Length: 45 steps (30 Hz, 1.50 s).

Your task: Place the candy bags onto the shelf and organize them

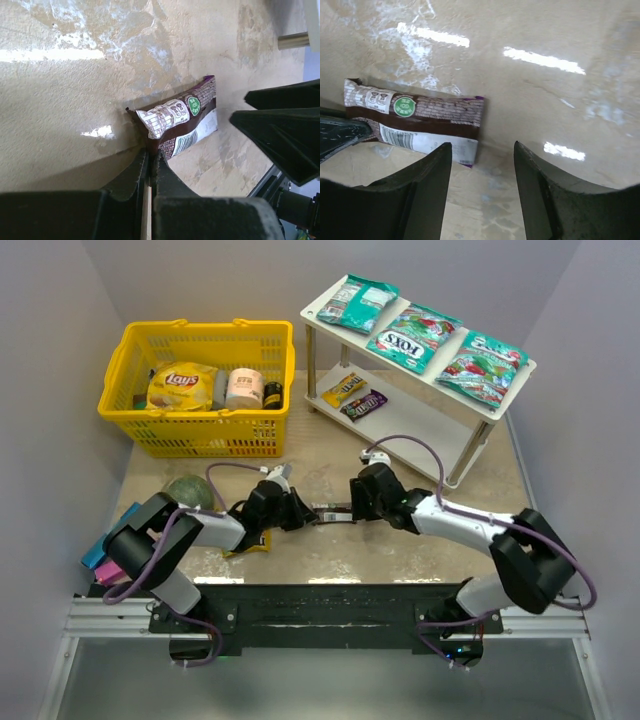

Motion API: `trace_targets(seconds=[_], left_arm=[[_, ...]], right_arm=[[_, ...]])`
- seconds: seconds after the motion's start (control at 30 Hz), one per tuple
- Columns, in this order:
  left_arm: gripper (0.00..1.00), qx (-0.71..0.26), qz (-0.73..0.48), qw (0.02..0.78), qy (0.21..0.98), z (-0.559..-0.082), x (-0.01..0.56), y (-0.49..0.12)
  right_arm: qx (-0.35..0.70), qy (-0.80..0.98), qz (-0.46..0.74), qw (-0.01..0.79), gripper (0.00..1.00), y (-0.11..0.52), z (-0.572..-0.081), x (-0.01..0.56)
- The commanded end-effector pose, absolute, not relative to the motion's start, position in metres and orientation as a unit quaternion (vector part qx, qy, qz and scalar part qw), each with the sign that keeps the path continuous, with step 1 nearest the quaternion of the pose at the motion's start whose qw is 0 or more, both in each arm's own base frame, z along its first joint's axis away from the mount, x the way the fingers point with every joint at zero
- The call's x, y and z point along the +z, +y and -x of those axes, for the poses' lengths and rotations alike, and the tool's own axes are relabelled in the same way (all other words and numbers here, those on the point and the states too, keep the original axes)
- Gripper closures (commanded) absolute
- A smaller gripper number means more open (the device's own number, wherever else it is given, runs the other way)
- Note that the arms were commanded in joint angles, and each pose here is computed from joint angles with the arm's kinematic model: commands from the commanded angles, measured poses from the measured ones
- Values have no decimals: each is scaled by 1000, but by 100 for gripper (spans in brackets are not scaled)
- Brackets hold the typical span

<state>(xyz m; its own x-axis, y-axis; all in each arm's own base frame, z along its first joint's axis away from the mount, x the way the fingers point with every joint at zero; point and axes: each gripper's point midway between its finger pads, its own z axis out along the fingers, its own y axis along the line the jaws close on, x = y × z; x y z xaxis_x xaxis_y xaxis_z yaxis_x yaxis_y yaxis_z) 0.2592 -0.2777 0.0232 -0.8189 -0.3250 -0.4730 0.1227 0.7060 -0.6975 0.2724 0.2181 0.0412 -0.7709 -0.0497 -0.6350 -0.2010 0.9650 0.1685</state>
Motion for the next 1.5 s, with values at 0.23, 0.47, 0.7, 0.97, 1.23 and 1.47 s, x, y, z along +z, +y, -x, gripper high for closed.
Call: trace_targets(seconds=[0.23, 0.47, 0.7, 0.97, 1.23, 1.47], left_arm=[[100, -460, 85, 388, 794, -295, 131, -308], [100, -510, 115, 442, 729, -337, 198, -342], [100, -551, 142, 481, 667, -396, 247, -393], [100, -537, 178, 505, 652, -459, 223, -443], [100, -531, 215, 530, 626, -489, 197, -456], [100, -504, 252, 538, 627, -494, 173, -451]], right_arm=[[129, 877, 4, 463, 34, 178, -270, 188], [202, 830, 18, 520, 29, 174, -250, 276], [304, 777, 70, 547, 26, 191, -222, 327], [283, 775, 95, 557, 24, 179, -213, 340], [273, 779, 89, 557, 23, 171, -211, 337], [267, 781, 86, 557, 23, 170, -213, 333]])
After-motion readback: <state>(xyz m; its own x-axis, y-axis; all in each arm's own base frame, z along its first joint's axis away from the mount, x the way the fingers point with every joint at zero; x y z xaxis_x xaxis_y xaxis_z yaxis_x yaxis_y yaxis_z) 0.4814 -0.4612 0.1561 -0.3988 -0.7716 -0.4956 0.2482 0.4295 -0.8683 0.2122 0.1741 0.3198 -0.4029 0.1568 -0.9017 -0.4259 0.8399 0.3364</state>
